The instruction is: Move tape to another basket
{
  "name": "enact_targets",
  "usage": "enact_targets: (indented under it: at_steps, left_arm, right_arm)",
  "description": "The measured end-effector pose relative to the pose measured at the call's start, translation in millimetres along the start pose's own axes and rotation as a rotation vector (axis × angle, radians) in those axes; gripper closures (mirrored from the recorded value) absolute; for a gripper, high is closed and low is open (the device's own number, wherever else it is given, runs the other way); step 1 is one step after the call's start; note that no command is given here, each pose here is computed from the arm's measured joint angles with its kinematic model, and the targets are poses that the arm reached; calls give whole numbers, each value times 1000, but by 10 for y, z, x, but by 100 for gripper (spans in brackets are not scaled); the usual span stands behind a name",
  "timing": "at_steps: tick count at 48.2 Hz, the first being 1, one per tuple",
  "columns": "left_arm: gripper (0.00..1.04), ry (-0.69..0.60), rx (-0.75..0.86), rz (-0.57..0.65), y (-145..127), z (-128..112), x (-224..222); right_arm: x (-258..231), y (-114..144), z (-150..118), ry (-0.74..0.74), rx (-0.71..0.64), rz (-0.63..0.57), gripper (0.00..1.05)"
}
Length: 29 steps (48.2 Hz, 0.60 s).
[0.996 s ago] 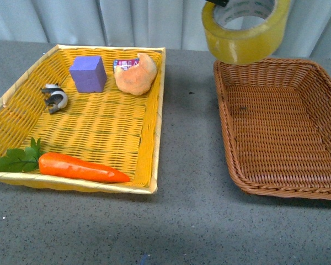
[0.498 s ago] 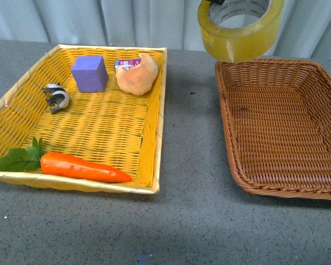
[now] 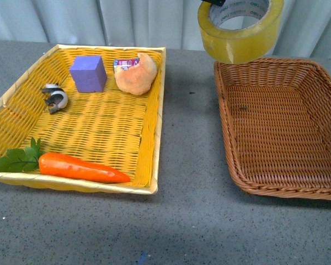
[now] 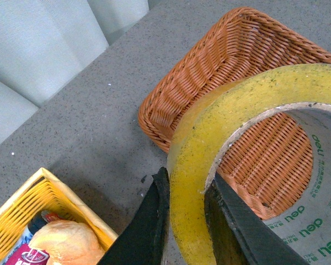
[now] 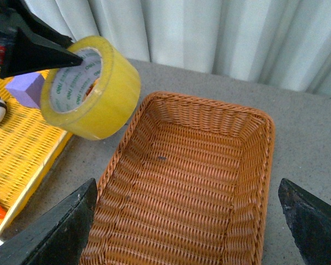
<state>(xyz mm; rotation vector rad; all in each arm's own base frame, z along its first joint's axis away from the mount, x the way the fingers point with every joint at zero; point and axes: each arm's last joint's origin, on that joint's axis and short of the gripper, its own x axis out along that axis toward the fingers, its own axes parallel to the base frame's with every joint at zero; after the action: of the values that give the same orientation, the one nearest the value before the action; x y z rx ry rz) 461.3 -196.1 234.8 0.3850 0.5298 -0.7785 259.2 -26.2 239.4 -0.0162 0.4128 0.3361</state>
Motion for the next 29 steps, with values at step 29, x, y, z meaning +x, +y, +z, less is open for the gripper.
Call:
enact_targets:
  at_steps: [29]
  left_arm:
    - [89, -1, 1, -2, -7, 3, 2]
  right_arm:
    - [1350, 93, 655, 219, -37, 164, 9]
